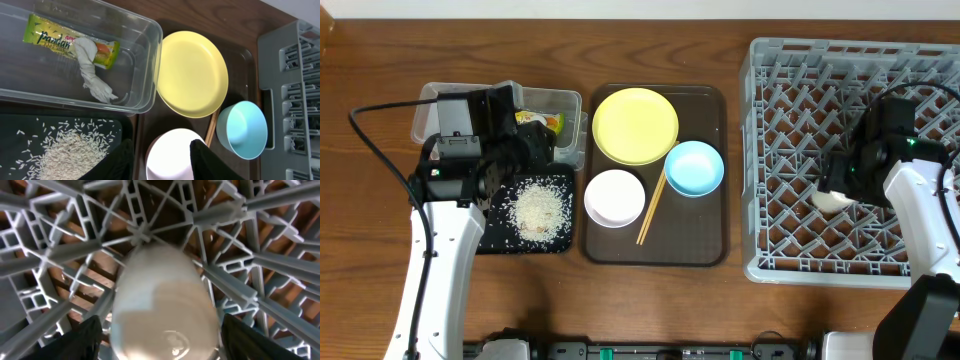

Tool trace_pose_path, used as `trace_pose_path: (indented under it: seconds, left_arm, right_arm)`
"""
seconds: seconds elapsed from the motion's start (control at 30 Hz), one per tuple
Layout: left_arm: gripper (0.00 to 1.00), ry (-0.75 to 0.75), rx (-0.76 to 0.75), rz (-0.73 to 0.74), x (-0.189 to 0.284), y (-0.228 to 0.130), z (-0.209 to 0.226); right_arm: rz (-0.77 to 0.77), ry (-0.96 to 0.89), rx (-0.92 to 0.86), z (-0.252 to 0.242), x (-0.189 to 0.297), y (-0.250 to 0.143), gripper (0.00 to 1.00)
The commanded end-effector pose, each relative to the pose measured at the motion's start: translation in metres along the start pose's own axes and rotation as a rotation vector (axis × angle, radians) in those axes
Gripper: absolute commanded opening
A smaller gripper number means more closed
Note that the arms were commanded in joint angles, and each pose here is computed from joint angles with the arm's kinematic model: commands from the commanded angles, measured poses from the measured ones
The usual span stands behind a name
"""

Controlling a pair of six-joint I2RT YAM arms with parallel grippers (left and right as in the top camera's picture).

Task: Sort waste into correct bins and load items into the dishwasher rack
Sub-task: 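Place the white cup into the dish rack with the right gripper, then reach the right gripper to the light-blue bowl and grasp its rim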

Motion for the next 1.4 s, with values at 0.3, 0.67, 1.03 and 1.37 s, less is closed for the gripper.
trace_pose_path:
  seconds: [0.3,0.67,1.03,1.37]
  left_arm:
    - [0.45,0.034,-0.001,0.027,0.001,-0.007,0.006]
    - [0.47,0.429,0.159,0.137,0.015,-0.038,0.052]
    - [0.54,0.433,0.158,0.143,0.015,-0.039,0.053]
    - [0.56,0.433,0.158,0.143,0.015,-0.039,0.053]
  right_arm:
    - [-0.267,0.543,0.253,0.077,0.075,0.032,0.74]
    - [-0.385,0.58,0.754,0.182,0.072,0.004,0.69]
    - [-0.32,0.438,0.88,0.238,-0.001,-0.018,0.66]
    - [-0.208,0.34,0.888,0.24,-0.053,-0.033,0.47]
Point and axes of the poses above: each gripper's point midway between its finger pads, its own x axis back along the fingers, its own z axis along the line the jaws close on, y = z × x, the point moved 5 cm from there along x, back along the fingers, and after that the axes turned 6 degrees about -x, right-handed, at the moved point
